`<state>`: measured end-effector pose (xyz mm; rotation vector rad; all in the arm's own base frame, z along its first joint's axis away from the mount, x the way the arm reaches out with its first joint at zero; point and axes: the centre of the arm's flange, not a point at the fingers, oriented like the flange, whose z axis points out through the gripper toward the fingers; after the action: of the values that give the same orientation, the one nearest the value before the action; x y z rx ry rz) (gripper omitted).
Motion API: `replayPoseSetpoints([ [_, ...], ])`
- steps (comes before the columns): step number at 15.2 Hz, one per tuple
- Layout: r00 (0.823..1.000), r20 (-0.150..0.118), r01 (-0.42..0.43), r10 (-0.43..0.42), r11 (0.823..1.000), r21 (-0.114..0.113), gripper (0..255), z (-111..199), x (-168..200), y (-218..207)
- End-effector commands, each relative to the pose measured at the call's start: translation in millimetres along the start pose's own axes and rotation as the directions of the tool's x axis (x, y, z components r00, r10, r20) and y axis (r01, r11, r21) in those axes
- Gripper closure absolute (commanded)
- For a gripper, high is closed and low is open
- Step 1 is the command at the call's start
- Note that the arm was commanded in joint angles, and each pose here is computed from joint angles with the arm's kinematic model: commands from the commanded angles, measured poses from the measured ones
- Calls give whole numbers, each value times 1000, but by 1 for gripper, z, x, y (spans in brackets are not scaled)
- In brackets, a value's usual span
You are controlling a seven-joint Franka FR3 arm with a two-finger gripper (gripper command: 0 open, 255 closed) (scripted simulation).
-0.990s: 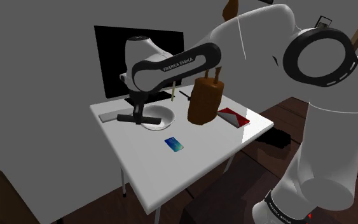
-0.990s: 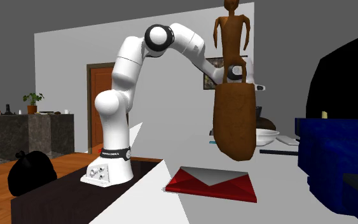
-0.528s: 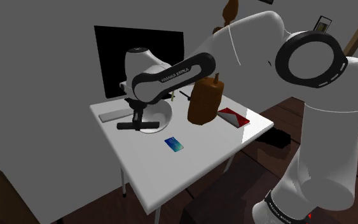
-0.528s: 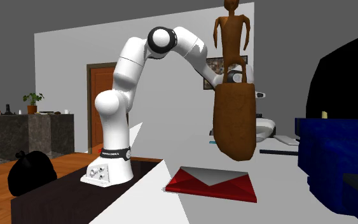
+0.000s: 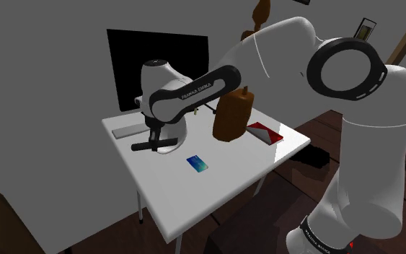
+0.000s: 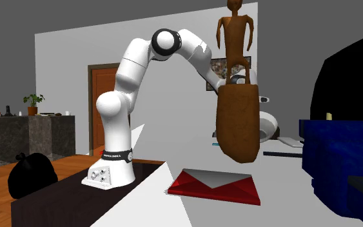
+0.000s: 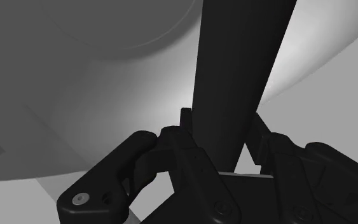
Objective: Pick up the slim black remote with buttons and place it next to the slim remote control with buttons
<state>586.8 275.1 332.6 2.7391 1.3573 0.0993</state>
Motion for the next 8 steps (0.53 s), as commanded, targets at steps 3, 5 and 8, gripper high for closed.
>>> replayPoseSetpoints([
  [3, 1000, 16, -4, 4, 1000, 7, 255, 10, -6, 0],
  [5, 1000, 16, -4, 4, 1000, 7, 0, 12, -6, 0],
  [8, 1000, 16, -4, 3, 1000, 7, 0, 12, -6, 2],
])
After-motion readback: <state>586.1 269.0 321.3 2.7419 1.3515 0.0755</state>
